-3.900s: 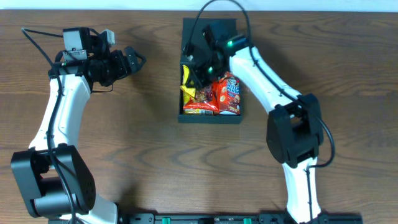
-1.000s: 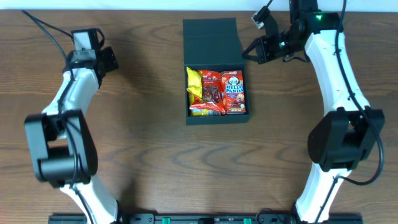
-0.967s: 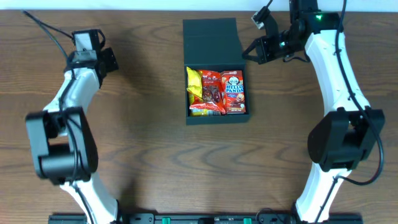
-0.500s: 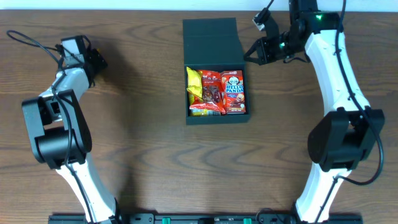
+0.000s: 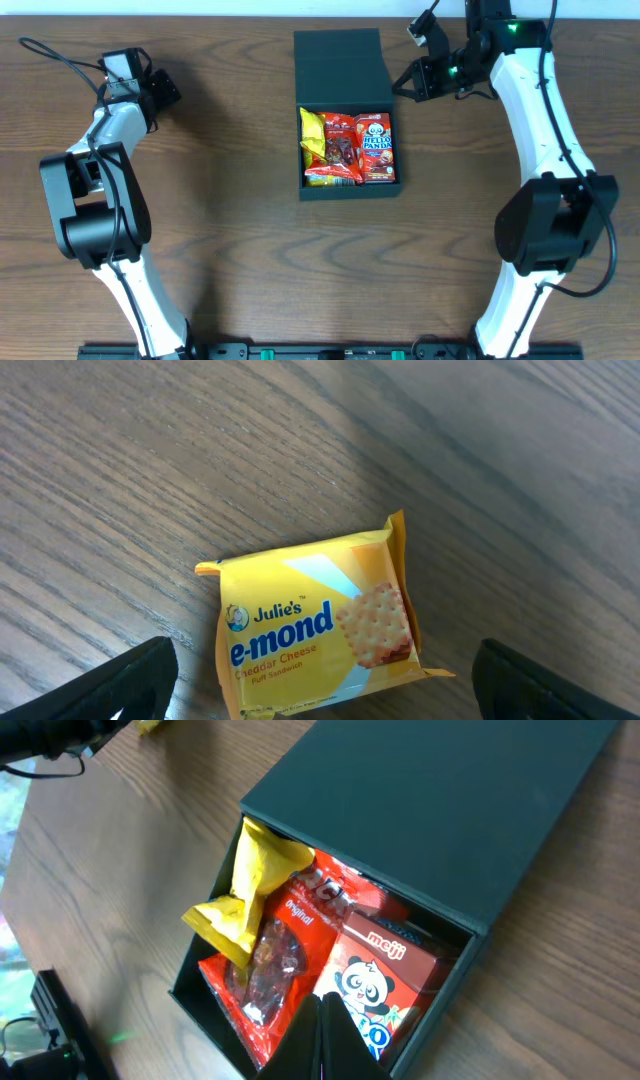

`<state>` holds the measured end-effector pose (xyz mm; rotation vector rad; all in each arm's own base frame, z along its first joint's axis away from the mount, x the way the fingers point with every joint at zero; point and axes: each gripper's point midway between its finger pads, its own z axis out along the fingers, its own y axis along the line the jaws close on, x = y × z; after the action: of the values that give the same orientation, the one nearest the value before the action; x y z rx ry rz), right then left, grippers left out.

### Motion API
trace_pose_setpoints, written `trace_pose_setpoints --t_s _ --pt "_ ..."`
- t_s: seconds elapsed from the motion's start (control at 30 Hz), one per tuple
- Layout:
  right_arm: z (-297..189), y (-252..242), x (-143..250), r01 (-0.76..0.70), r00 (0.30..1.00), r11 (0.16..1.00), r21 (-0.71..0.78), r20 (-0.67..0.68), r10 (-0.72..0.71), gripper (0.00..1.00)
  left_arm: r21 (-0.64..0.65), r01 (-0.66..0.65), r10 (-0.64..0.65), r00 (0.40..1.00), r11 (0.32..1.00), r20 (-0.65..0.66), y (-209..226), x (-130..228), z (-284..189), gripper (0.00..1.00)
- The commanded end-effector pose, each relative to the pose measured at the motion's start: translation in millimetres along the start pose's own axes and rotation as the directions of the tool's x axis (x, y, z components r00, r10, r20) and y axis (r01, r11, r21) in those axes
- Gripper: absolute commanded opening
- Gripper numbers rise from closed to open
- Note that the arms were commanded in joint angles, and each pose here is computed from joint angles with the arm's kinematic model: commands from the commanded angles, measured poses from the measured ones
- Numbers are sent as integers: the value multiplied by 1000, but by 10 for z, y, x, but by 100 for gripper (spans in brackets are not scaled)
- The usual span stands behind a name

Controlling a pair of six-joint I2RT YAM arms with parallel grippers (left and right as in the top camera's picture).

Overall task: Pack container
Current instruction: 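Grasp the yellow Julie's Le-mond pack with the left gripper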

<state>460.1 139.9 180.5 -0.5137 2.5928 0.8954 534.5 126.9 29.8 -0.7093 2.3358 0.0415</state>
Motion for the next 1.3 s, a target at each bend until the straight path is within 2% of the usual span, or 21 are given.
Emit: trace_pose_setpoints --t_s 0.0,0.4,0.5,0.53,0.67,0.93,1.27 --pt "-96 35 -79 8 999 1000 7 32 -9 2 0 -35 35 999 999 -13 -14 56 110 95" --pt "-96 35 -84 -13 999 1000 7 34 13 1 6 -24 24 999 1000 -47 -119 189 292 96" --pt "-96 37 -75 -15 999 1000 6 31 15 1 -1 -32 32 998 999 -59 -134 225 284 100" --pt "-96 37 -74 -16 999 1000 6 31 16 1 -4 -33 33 997 999 -69 -129 243 280 92" --pt "-96 37 -75 -18 999 1000 6 31 18 2 -18 -50 47 993 999 -111 -87 340 268 83" --pt "-96 37 -74 -19 999 1000 6 31 18 1 -26 -66 61 987 997 -149 -86 403 237 73" --pt "-96 36 -77 -18 999 1000 6 32 17 1 9 -173 172 975 985 -140 -361 138 69 61"
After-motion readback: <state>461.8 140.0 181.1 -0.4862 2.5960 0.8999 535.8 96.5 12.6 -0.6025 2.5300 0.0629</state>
